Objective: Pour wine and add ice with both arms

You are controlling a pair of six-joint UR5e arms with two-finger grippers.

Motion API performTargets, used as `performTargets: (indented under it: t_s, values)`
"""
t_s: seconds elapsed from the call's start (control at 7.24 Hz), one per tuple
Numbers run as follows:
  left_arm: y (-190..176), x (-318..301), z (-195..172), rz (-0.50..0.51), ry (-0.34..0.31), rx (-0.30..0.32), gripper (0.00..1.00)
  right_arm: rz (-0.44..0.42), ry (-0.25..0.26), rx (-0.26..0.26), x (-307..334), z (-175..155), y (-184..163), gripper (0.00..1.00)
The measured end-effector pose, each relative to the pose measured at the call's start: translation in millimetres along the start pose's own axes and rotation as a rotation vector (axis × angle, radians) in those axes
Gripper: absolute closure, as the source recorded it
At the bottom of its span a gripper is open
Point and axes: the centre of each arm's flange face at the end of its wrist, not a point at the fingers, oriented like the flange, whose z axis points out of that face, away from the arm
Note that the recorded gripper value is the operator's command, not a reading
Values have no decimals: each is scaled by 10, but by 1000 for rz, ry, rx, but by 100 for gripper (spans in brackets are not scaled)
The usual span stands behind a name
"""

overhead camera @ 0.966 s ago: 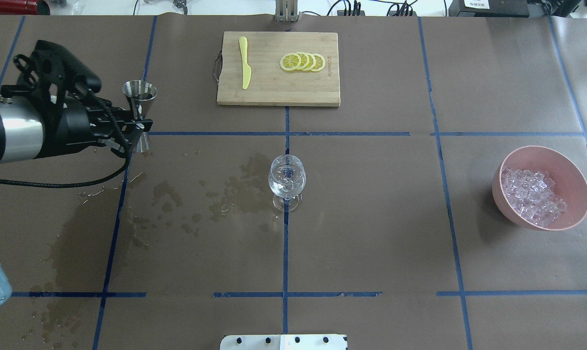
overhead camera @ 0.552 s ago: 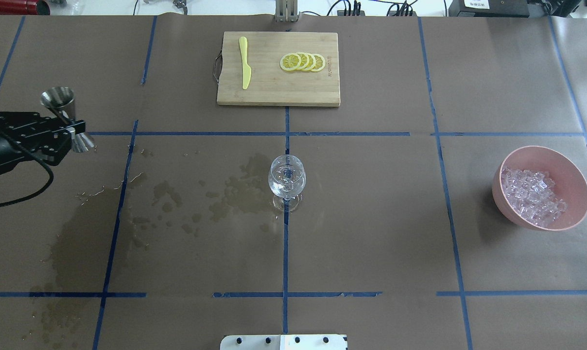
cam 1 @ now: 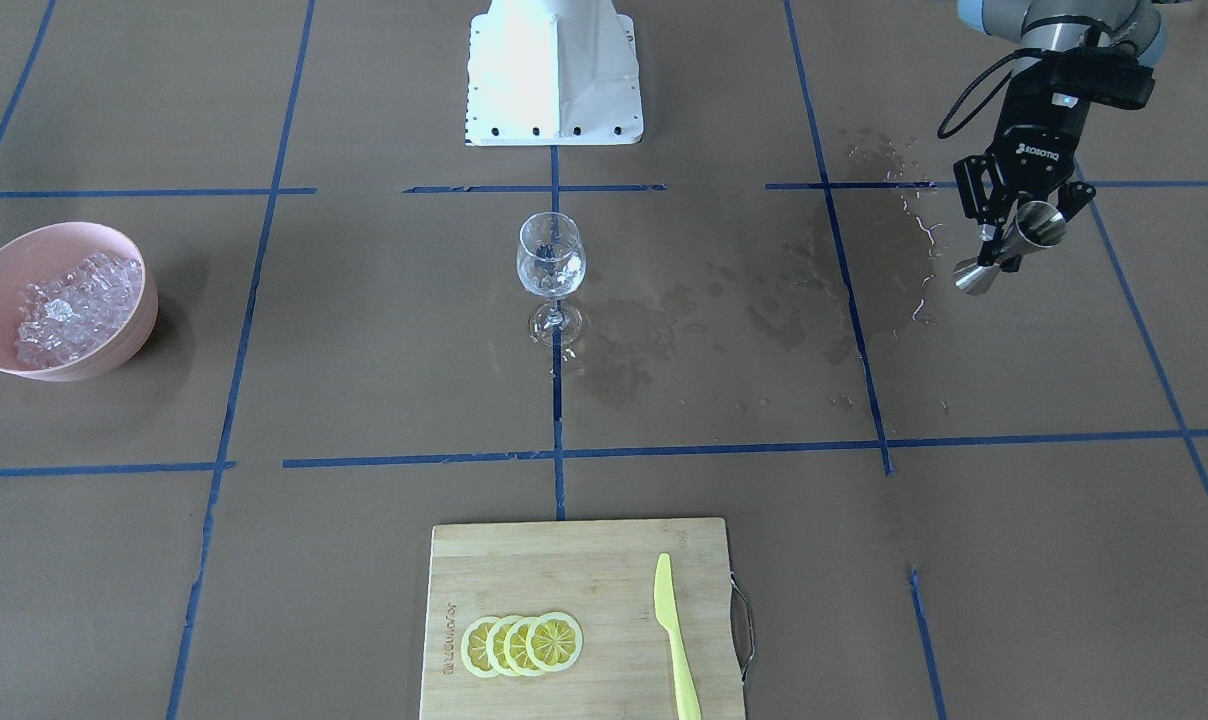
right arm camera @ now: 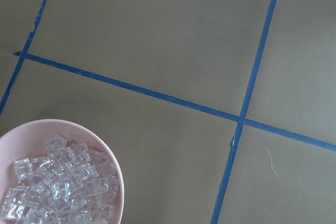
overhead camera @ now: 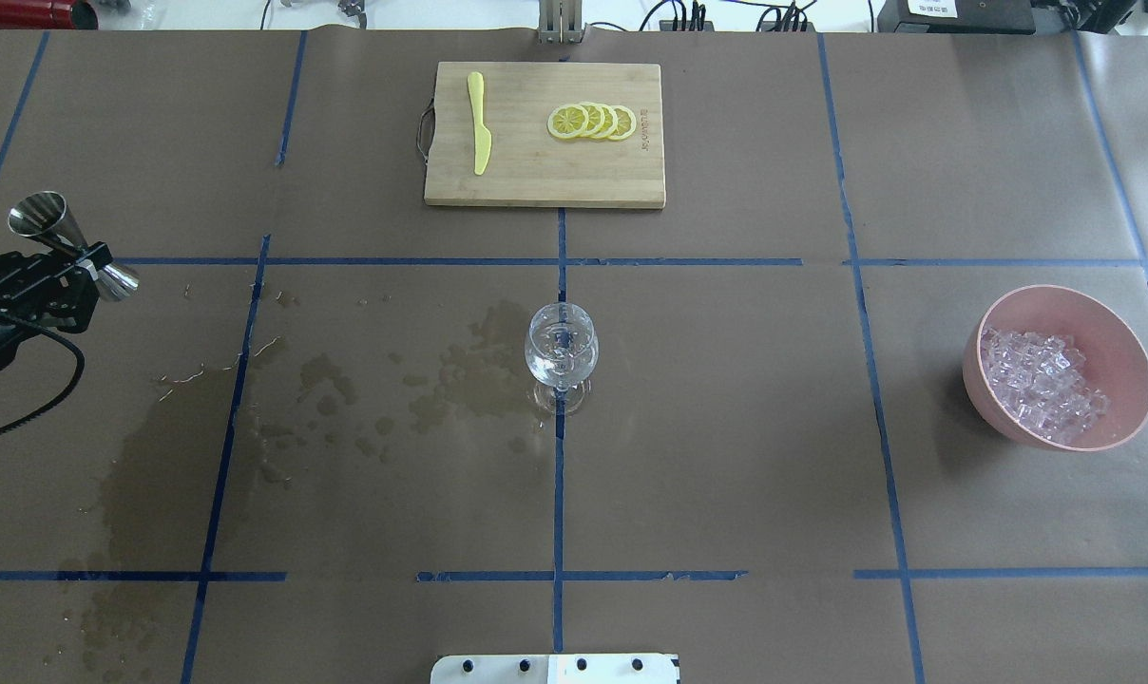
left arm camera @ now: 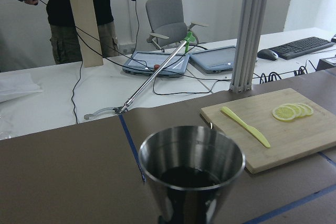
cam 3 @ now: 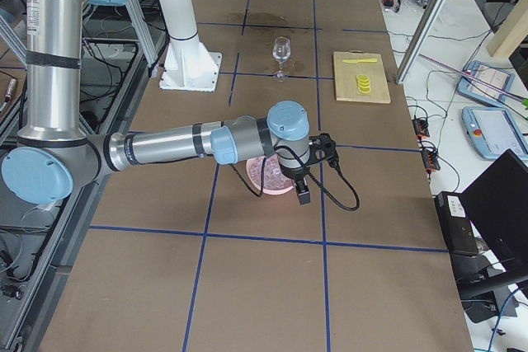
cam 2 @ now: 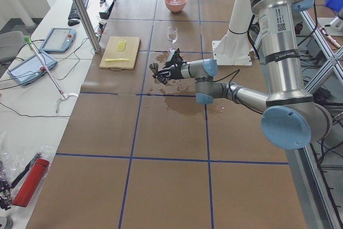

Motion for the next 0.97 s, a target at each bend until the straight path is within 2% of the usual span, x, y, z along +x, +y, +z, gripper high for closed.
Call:
performTargets:
  t_s: [0.28, 0.97]
  values:
    - [488, 88, 15, -53, -50, 19, 100, 0, 0, 0, 0, 0, 0, 0]
    - [1454, 223, 178, -57, -111, 43, 100, 0, 0, 0, 0, -1, 0, 0]
